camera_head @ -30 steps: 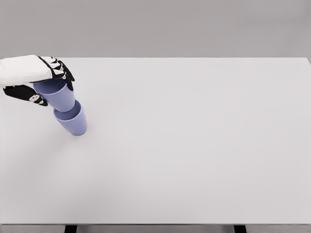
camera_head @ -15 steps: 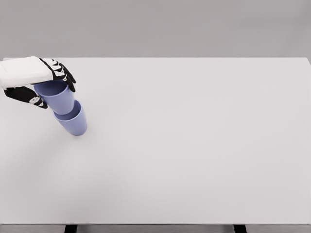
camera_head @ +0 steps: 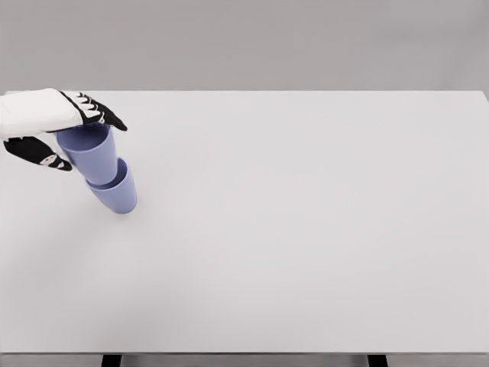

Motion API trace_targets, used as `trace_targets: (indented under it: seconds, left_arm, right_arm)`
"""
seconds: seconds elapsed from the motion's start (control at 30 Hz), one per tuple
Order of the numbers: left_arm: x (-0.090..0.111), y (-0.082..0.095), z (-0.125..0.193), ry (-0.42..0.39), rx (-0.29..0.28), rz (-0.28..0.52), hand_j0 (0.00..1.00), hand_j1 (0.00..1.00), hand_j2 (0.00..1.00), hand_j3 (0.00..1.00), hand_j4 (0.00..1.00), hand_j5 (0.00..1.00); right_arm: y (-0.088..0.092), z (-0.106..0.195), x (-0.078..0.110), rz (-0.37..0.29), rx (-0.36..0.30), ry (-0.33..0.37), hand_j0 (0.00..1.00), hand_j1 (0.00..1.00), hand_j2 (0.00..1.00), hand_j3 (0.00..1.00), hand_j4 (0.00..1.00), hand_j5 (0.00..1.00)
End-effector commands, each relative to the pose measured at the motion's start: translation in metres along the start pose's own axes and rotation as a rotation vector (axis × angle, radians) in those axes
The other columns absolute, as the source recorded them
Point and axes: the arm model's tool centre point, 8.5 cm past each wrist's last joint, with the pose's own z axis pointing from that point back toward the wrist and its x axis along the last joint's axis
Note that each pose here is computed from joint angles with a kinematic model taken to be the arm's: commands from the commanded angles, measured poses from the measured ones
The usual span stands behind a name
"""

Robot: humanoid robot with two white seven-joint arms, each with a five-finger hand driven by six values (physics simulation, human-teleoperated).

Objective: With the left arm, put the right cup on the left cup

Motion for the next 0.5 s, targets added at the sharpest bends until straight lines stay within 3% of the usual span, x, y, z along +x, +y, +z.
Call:
trace_targets:
  seconds: [0.0, 0.3, 0.37, 0.47]
  left_arm:
    - [0.0, 0.002, 0.001, 0.002, 0.007, 0.001, 1.0, 1.0, 1.0, 1.0, 1.0, 1.0]
    - [0.003, 0.006, 0.002, -0.01, 0.015, -0.008, 1.0, 1.0, 1.0, 1.0, 1.0, 1.0]
    - [0.013, 0.018, 0.004, -0.051, 0.048, -0.037, 1.0, 1.0, 1.0, 1.0, 1.0, 1.0]
    - [0.029, 0.03, 0.016, -0.202, 0.09, -0.09, 1.0, 1.0, 1.0, 1.0, 1.0, 1.0]
  right_arm:
    - [0.0, 0.0, 0.0, 0.002, 0.001, -0.001, 1.0, 1.0, 1.0, 1.0, 1.0, 1.0]
    - [0.0, 0.0, 0.0, 0.002, 0.001, 0.0, 1.0, 1.0, 1.0, 1.0, 1.0, 1.0]
    - [0.0, 0.0, 0.0, 0.002, 0.001, -0.001, 1.0, 1.0, 1.0, 1.0, 1.0, 1.0]
    - [0.0, 0.0, 0.0, 0.002, 0.001, 0.0, 1.0, 1.0, 1.0, 1.0, 1.0, 1.0]
